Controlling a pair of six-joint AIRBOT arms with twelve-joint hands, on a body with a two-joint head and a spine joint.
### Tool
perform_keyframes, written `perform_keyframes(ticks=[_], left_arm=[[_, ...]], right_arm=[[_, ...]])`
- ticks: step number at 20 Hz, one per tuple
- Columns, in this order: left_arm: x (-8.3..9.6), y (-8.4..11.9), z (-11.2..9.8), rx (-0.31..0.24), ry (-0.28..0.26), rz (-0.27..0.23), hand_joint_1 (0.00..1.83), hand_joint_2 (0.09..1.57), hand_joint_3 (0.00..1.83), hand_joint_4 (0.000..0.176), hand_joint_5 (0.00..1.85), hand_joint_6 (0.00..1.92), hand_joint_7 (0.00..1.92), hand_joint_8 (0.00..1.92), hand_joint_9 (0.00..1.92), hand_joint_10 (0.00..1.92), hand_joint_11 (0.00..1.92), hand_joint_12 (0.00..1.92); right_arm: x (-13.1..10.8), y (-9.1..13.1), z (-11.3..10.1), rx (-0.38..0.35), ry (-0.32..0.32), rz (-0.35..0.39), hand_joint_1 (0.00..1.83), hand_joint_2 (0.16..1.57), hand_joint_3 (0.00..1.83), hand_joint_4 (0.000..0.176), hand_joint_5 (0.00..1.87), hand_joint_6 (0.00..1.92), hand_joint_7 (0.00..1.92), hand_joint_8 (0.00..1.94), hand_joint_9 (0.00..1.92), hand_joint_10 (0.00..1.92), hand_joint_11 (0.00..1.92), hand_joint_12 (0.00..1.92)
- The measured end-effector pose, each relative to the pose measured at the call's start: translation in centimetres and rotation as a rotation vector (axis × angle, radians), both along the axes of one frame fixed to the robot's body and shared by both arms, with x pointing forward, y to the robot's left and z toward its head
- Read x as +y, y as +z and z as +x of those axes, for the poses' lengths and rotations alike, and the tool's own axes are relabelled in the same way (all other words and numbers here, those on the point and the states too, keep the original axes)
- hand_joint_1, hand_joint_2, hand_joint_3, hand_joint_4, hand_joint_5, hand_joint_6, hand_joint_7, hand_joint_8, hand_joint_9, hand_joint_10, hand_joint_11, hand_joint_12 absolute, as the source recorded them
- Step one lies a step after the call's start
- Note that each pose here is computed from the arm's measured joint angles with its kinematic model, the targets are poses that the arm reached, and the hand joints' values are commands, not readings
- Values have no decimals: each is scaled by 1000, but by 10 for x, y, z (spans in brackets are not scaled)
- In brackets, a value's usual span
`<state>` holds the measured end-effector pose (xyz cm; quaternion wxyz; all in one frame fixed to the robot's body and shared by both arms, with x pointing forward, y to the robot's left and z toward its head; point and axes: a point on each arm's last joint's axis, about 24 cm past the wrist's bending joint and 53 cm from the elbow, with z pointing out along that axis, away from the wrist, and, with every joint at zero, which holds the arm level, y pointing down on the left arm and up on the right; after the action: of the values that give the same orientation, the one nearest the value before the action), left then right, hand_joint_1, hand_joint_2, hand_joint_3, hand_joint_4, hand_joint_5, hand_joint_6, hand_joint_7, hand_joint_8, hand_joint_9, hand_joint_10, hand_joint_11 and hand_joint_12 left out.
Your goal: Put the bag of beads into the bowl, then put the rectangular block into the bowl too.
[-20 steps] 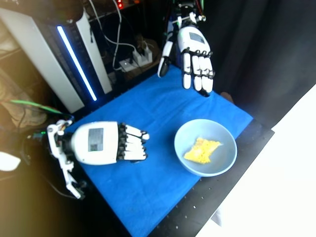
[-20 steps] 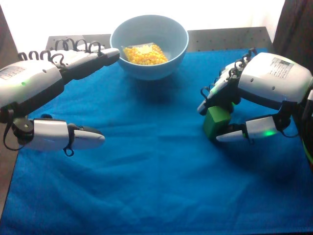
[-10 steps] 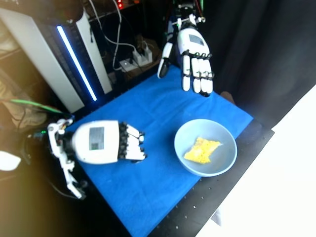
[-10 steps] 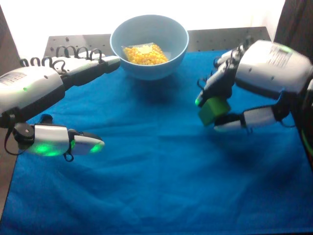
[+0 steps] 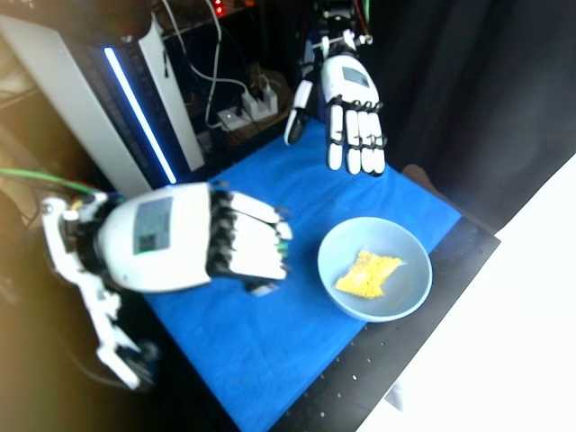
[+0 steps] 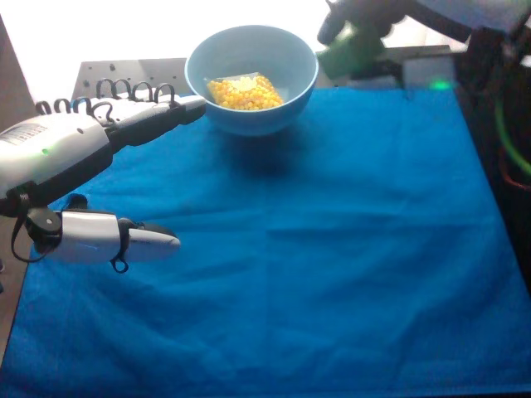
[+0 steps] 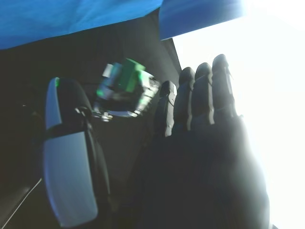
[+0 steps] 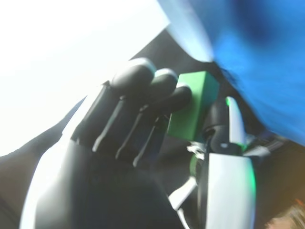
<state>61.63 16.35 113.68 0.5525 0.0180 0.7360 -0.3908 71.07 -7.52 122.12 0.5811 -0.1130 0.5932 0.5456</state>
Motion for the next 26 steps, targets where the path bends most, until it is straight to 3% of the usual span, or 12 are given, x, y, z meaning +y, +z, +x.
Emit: perform_keyframes(ticks=[3, 7, 8, 9, 11, 12, 15, 19, 22, 24, 25, 26], left_arm=[[1, 1, 1, -4, -1, -3, 788, 978, 0, 91, 86, 2, 87, 0, 38, 7, 15, 41], [4, 2, 4, -9, 3, -5, 778, 981, 0, 97, 85, 1, 56, 1, 33, 2, 0, 217], [4, 3, 7, -11, 4, -10, 782, 979, 0, 98, 75, 0, 51, 1, 29, 0, 0, 240], [3, 3, 8, -15, 3, -13, 790, 984, 1, 96, 71, 0, 48, 0, 29, 0, 0, 244], [-2, 6, 8, -24, -9, -16, 796, 992, 3, 94, 70, 1, 44, 0, 23, 0, 0, 186], [-4, 5, 7, -25, -17, -14, 797, 993, 2, 90, 70, 0, 39, 1, 28, 1, 0, 218], [-5, 6, 7, -24, -17, -25, 785, 980, 0, 95, 77, 2, 56, 1, 43, 3, 0, 289], [-4, 10, 8, -27, -8, -49, 799, 1006, 5, 104, 80, 1, 41, 3, 23, 5, 0, 217], [4, 17, 7, -33, 8, -95, 782, 981, 0, 115, 93, 2, 77, 4, 61, 7, 0, 373], [7, 25, 6, -50, 18, -117, 746, 957, 0, 139, 73, 0, 99, 1, 98, 7, 0, 446], [9, 32, 4, -71, 18, -131, 710, 959, 0, 143, 62, 0, 103, 1, 103, 3, 0, 425], [9, 39, 0, -89, 17, -152, 655, 962, 0, 155, 55, 0, 104, 0, 102, 2, 0, 419]], right_arm=[[34, -6, 26, 10, -21, -12, 1133, 1077, 1, 0, 1059, 871, 1265, 896, 1258, 1425, 1154, 1749], [54, -6, 58, 31, -81, -24, 1157, 1087, 0, 0, 1039, 896, 1239, 601, 1212, 1029, 1052, 1480], [59, -7, 65, 32, -95, -36, 1168, 1073, 0, 0, 1065, 835, 1089, 1207, 1111, 1564, 1062, 1833], [59, -10, 70, 41, -109, -46, 991, 992, 0, 0, 649, 321, 670, 603, 595, 834, 448, 1391], [60, -19, 74, 53, -122, -80, 680, 870, 0, 156, 64, 14, 110, 51, 84, 116, 20, 628], [59, -23, 76, 63, -131, -92, 641, 850, 0, 172, 12, 2, 21, 9, 16, 22, 3, 528], [60, -17, 72, 62, -121, -66, 622, 844, 5, 176, 0, 0, 0, 0, 0, 0, 0, 14], [69, -9, 47, 52, -51, -36, 579, 878, 13, 176, 0, 0, 0, 0, 0, 0, 0, 0], [19, 8, 31, 53, -57, 111, 528, 816, 0, 176, 0, 0, 0, 0, 0, 0, 0, 0], [-8, 6, 16, 68, -61, 162, 538, 814, 0, 116, 0, 0, 0, 0, 0, 0, 3, 2], [-19, 6, 6, 70, -54, 189, 573, 796, 0, 159, 0, 0, 0, 0, 0, 0, 49, 23], [-28, 9, -7, 62, -38, 210, 607, 826, 2, 158, 0, 0, 0, 0, 0, 0, 30, 16]])
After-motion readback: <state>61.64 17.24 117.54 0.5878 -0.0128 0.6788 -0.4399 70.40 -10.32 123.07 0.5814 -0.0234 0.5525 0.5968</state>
